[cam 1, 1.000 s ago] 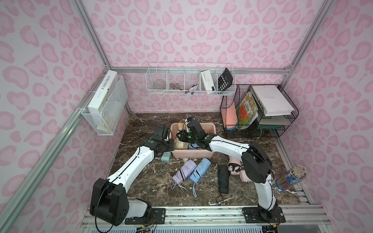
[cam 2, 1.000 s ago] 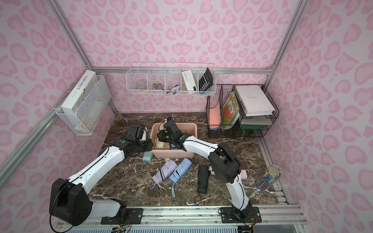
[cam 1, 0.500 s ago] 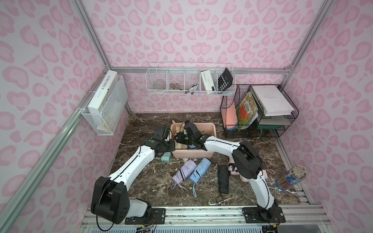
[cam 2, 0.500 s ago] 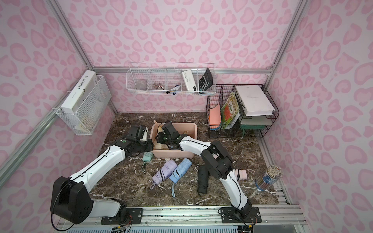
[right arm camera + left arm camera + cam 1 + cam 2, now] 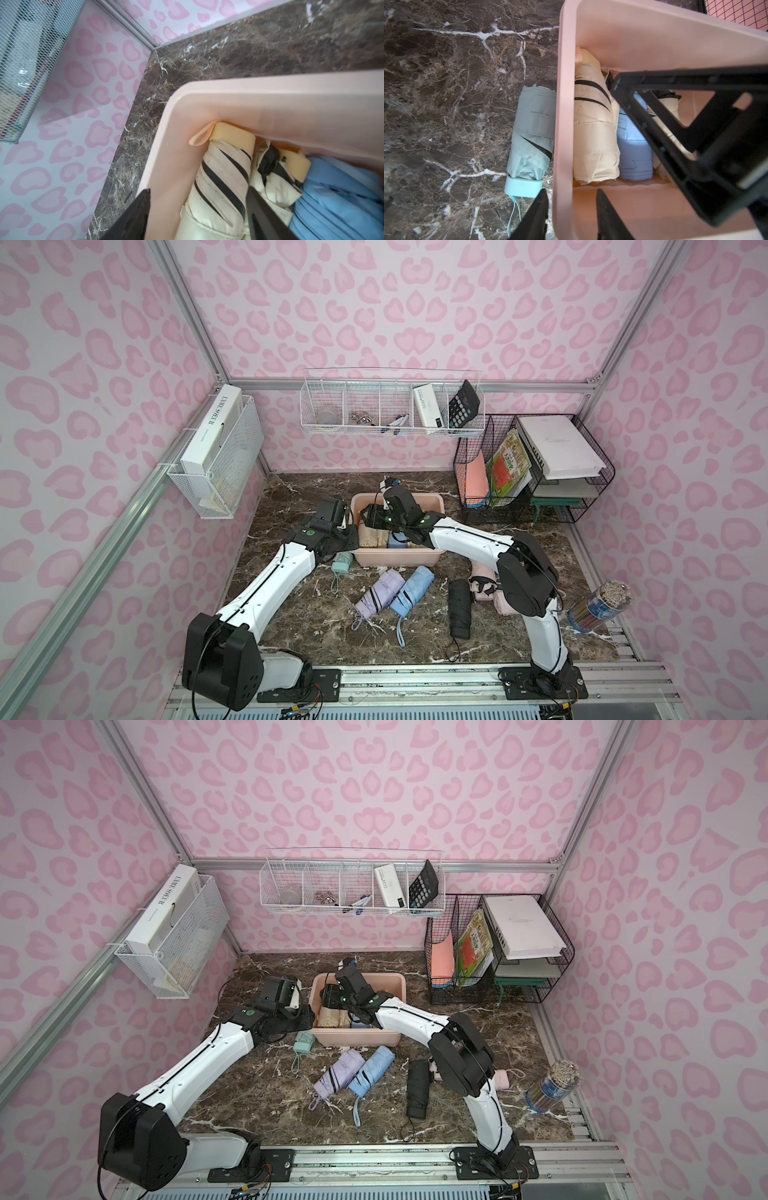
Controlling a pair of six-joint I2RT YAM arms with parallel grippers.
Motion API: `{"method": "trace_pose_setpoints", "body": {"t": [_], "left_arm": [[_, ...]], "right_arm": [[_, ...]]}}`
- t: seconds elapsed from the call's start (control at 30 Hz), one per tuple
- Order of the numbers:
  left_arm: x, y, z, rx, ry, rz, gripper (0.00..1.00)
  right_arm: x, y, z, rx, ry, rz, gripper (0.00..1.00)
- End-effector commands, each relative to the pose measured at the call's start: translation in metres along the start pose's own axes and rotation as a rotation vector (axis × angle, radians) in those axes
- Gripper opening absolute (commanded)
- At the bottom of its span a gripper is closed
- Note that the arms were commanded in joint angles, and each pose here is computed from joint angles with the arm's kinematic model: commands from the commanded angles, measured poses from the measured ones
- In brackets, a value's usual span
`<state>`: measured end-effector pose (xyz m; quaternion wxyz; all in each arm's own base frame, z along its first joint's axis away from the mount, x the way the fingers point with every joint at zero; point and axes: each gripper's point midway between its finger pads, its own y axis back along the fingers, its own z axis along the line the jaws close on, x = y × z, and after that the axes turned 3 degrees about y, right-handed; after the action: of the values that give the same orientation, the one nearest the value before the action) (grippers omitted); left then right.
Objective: Put the umbrella into the storage box
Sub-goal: Place the umbrella in the storage box.
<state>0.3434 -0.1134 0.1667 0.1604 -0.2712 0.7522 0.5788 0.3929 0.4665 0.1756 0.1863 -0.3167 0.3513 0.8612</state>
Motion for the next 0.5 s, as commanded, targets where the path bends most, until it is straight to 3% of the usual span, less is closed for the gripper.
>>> {"method": "trace_pose_setpoints", "body": {"t": [0.0,0.2,0.47], "left_arm": [[-0.005,0.004,0.000,-0.005,0.007,-0.023,0.39],[-0.003,0.005,0.002,-0.008,0.014,-0.021,0.37],[0.002,0.001,0.002,-0.006,0.022,-0.004,0.32]], "right_arm": [[0.013,0.004,0.001,0.011,0.065,0.034,0.51],[0.045,-0.006,-0.002,-0.021,0.048,0.120,0.30],[0.072,-0.042,-0.024,0.035,0.056,0.202,0.20]]}}
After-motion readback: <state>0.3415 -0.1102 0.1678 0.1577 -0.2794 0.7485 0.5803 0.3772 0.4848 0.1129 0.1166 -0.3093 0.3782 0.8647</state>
